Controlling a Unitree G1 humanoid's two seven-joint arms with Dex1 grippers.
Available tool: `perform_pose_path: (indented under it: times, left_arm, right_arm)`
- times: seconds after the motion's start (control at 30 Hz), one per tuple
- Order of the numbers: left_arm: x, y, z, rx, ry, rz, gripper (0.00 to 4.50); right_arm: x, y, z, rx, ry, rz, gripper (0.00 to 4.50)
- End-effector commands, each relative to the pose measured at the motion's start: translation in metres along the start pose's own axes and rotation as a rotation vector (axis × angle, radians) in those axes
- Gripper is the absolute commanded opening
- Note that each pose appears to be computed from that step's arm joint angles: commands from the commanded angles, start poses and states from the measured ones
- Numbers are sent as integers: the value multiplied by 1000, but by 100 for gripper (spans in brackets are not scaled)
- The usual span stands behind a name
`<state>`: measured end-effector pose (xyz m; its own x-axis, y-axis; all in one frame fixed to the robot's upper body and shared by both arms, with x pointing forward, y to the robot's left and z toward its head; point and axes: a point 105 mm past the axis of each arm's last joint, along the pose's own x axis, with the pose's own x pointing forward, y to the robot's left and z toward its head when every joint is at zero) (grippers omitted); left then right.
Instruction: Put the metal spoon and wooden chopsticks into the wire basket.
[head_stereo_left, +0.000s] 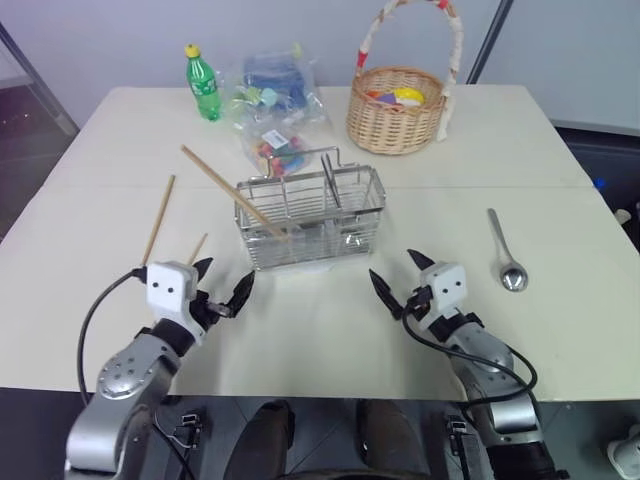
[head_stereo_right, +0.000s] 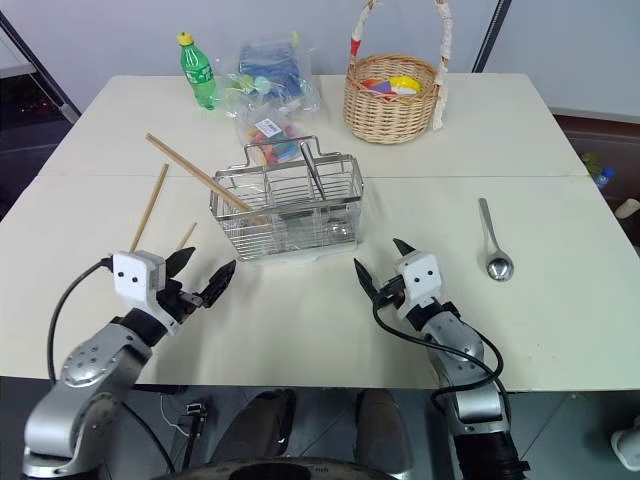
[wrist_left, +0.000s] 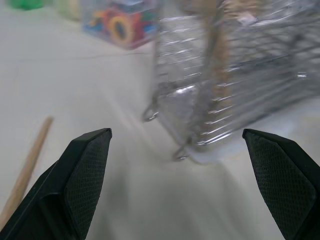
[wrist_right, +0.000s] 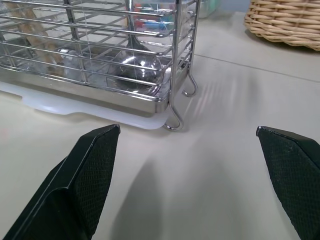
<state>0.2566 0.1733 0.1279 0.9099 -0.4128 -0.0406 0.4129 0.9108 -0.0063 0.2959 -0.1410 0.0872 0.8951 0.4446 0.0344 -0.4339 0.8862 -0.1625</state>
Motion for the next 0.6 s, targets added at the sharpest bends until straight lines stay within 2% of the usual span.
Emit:
perform_pose_path:
  times: [0.03,0.27,0.47,0.6]
  left_arm:
    - [-11,-10,32,44,-23,-187,441]
    - [-27,-29,56,71,71,-526,441]
    - [-33,-43,56,58,128,-733,441]
    - [-30,-44,49,72,139,-779,441]
  right_arm:
    - [4,-10,8,-32,-24,4,450]
    - [12,-21,9,-61,-15,20,450]
    - [14,-31,13,-47,5,0,450]
    - [12,-55,24,-6,32,-77,450]
